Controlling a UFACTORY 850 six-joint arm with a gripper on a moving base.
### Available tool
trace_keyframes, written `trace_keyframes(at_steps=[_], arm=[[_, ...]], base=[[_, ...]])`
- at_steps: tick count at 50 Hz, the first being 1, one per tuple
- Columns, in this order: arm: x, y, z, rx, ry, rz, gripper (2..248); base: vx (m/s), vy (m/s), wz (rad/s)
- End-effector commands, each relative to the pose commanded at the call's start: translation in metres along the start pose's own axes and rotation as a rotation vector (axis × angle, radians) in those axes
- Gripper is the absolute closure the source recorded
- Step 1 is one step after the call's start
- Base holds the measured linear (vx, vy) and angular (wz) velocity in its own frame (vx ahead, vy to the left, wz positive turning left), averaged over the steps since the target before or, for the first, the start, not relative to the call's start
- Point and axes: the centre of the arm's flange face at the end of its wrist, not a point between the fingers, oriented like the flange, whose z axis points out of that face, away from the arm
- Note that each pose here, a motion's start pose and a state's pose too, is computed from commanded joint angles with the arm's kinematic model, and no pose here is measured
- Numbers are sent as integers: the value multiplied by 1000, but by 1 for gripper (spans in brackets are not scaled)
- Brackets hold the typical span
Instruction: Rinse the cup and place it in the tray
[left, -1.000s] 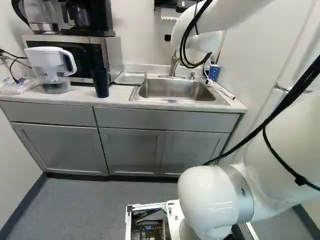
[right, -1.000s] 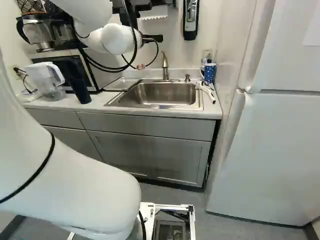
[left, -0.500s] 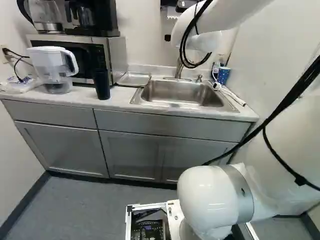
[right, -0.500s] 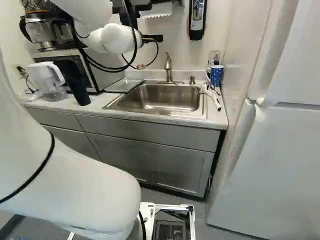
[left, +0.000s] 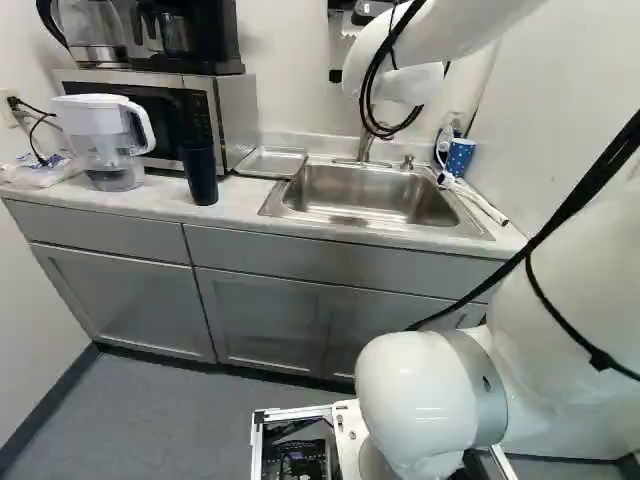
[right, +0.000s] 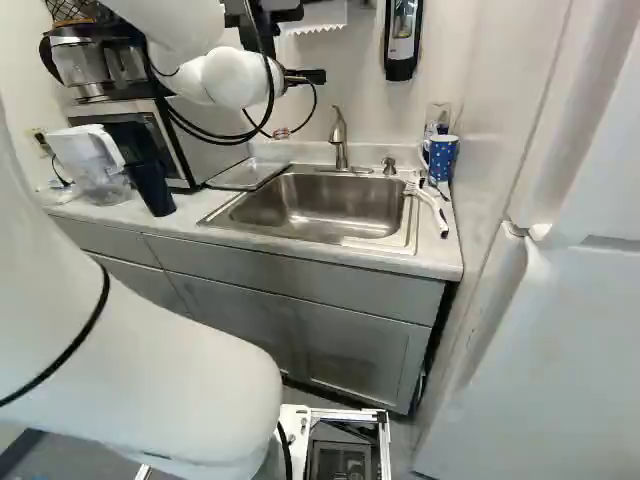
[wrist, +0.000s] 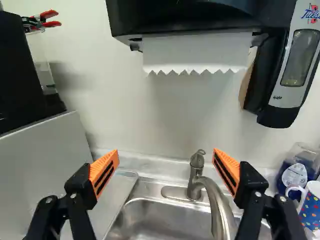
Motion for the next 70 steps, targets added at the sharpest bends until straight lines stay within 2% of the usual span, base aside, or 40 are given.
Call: trace_keyframes(at_steps=[25, 39, 53, 70], arm=[[0, 0, 0, 0, 0, 0, 3], [0, 0, 8, 0, -6, 0, 3], [-2, -1, 21, 1, -40, 0, 3], [-7, 0, 41, 1, -119, 0, 3]], base=[[21, -5, -1], [0, 0, 0], [0, 0, 0], [0, 0, 0]])
